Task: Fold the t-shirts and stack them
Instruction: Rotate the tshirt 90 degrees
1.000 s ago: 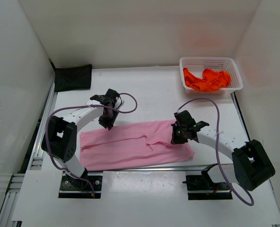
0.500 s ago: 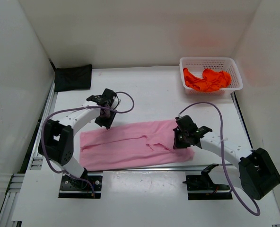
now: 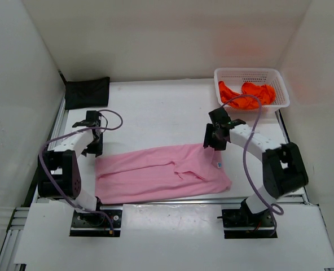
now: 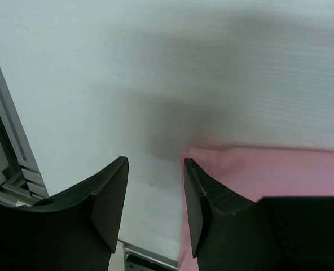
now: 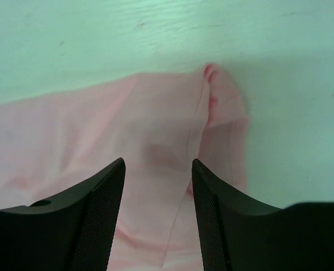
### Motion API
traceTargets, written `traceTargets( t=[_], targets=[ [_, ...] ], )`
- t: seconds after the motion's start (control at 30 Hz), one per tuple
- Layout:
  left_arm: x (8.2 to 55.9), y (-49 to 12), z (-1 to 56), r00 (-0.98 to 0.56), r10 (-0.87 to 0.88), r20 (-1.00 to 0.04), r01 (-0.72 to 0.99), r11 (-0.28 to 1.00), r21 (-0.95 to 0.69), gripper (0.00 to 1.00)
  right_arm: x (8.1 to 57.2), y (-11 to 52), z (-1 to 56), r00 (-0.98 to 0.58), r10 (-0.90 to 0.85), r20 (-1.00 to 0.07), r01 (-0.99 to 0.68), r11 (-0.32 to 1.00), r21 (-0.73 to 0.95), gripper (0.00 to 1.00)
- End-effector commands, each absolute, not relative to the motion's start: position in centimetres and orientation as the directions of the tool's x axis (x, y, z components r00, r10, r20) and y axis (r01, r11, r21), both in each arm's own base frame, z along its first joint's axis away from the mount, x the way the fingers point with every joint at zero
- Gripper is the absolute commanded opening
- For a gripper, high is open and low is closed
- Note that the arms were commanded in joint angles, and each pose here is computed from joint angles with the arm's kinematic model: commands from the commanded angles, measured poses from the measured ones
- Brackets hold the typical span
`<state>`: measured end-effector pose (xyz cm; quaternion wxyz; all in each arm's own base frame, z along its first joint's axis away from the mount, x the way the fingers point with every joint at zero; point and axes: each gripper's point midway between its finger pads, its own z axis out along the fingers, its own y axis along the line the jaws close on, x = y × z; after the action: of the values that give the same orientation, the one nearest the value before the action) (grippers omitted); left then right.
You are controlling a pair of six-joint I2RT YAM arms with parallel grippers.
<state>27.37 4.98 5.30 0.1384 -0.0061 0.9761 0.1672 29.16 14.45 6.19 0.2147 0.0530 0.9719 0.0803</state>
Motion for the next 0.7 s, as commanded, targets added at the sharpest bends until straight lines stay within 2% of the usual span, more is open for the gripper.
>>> traceTargets(
  t=[0.0, 0.13, 0.3, 0.4, 0.43, 0.5, 0.57, 0.67],
  targets=[
    [27.7, 7.0, 4.5, -0.951, -0.025, -0.307, -0.133, 0.932, 0.338, 0.55, 30.1, 12.8, 5.0, -0.917, 0.169, -0.361, 0.148, 0.985, 0.084, 0.56],
    [26.5, 7.1, 1.7, -0.968, -0.036, -0.247, -0.120, 0.934, 0.336, 0.55, 29.7, 11.6, 2.2, -0.945, 0.161, -0.285, 0.175, 0.984, -0.024, 0.53],
    [26.1, 7.5, 0.3, -0.974, -0.081, -0.214, -0.143, 0.944, 0.297, 0.54, 30.3, 11.6, 0.4, -0.958, 0.172, -0.230, 0.190, 0.980, -0.059, 0.41],
    [26.4, 7.7, 0.6, -0.965, -0.119, -0.233, -0.176, 0.954, 0.244, 0.47, 31.4, 12.2, 0.2, -0.962, 0.171, -0.215, 0.188, 0.980, -0.058, 0.30],
    [26.8, 8.1, 1.1, -0.957, -0.137, -0.257, -0.199, 0.952, 0.232, 0.39, 32.2, 12.6, 0.6, -0.958, 0.173, -0.230, 0.189, 0.981, -0.048, 0.27],
    [27.0, 8.4, 1.8, -0.945, -0.159, -0.285, -0.223, 0.952, 0.209, 0.30, 32.7, 12.9, 0.5, -0.961, 0.164, -0.221, 0.178, 0.983, -0.043, 0.18],
    [27.3, 9.5, 3.1, -0.921, -0.198, -0.334, -0.271, 0.944, 0.188, 0.32, 34.3, 13.9, 1.4, -0.956, 0.158, -0.248, 0.166, 0.986, -0.010, 0.16],
    [27.8, 8.6, 5.3, -0.884, -0.229, -0.408, -0.281, 0.957, 0.073, 0.42, 36.2, 15.9, 2.0, -0.956, 0.110, -0.273, 0.111, 0.994, 0.011, 0.16]
  ],
)
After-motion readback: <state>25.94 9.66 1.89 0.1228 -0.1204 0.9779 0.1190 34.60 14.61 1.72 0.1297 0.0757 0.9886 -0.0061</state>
